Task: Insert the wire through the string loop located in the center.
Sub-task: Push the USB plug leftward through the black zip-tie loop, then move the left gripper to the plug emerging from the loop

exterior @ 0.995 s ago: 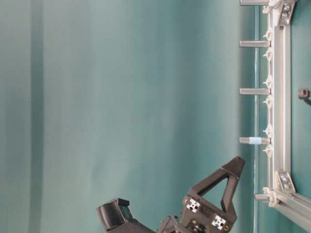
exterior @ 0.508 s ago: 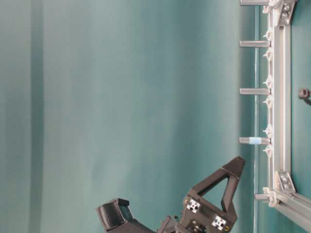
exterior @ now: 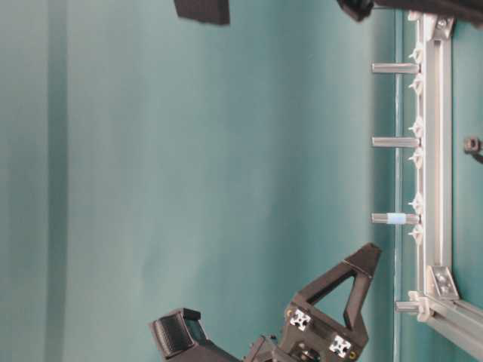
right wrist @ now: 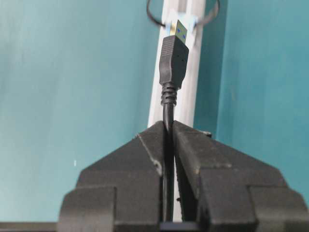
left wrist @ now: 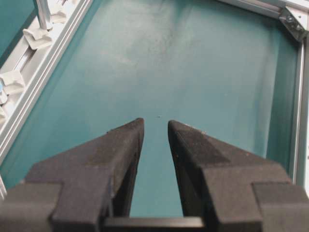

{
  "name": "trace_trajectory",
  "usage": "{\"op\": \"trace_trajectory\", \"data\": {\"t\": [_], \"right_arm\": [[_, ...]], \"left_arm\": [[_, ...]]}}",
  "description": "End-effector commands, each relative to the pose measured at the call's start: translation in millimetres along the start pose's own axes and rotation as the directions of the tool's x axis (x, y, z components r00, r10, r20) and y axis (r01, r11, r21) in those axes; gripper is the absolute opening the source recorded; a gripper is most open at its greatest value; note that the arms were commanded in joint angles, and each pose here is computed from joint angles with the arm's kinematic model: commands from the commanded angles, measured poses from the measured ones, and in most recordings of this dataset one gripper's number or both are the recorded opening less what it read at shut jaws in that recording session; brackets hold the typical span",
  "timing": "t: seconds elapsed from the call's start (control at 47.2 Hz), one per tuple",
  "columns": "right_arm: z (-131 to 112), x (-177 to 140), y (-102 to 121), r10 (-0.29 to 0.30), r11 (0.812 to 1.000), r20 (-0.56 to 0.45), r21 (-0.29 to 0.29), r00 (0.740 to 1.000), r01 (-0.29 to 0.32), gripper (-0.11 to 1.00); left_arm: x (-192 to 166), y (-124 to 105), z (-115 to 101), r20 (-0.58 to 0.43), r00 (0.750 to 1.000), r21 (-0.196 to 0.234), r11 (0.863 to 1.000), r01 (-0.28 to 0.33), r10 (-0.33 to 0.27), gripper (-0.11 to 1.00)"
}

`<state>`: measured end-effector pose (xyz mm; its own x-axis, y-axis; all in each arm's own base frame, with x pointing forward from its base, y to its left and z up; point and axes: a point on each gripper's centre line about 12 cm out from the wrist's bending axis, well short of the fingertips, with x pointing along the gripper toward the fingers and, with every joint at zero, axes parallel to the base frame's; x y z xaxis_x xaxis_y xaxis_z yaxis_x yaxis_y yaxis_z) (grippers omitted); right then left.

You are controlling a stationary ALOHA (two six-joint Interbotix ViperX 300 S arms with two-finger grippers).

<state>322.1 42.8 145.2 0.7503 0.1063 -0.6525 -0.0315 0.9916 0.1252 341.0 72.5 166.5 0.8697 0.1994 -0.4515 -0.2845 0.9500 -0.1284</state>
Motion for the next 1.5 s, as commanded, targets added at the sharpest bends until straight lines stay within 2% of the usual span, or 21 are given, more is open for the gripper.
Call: {"op": "trace_trajectory", "data": {"t": [0.0, 0.402, 0.804, 1.333, 1.481], "right_arm": [[17.3, 3.3, 2.4, 0.008, 1.000, 0.047, 0.002, 0.999, -0.008, 0.07], [35.8, 28.8, 4.0, 0.008, 1.000, 0.055, 0.004, 0.998, -0.008, 0.07], [44.9, 34.8, -2.9, -0.008, 1.000, 0.068, 0.018, 0.998, 0.007, 0.07], [42.4, 39.3, -4.0, -0.011, 1.000, 0.056, 0.019, 0.998, 0.010, 0.07], [42.4, 39.3, -4.0, -0.011, 1.000, 0.056, 0.019, 0.998, 0.010, 0.07]], "left_arm": [[-3.2, -2.9, 11.5, 0.037, 0.999, 0.011, 1.000, 0.009, -0.009, 0.31], [-3.4, -5.5, 10.4, 0.035, 0.999, 0.015, 1.000, 0.015, -0.016, 0.30], [-3.9, -12.1, 7.9, 0.028, 0.999, 0.024, 0.999, 0.033, -0.033, 0.30], [-4.8, -15.7, 3.7, 0.018, 0.999, 0.028, 0.999, 0.042, -0.043, 0.30], [-5.9, -23.5, 2.3, 0.010, 0.998, 0.040, 0.997, 0.062, -0.063, 0.32]]}}
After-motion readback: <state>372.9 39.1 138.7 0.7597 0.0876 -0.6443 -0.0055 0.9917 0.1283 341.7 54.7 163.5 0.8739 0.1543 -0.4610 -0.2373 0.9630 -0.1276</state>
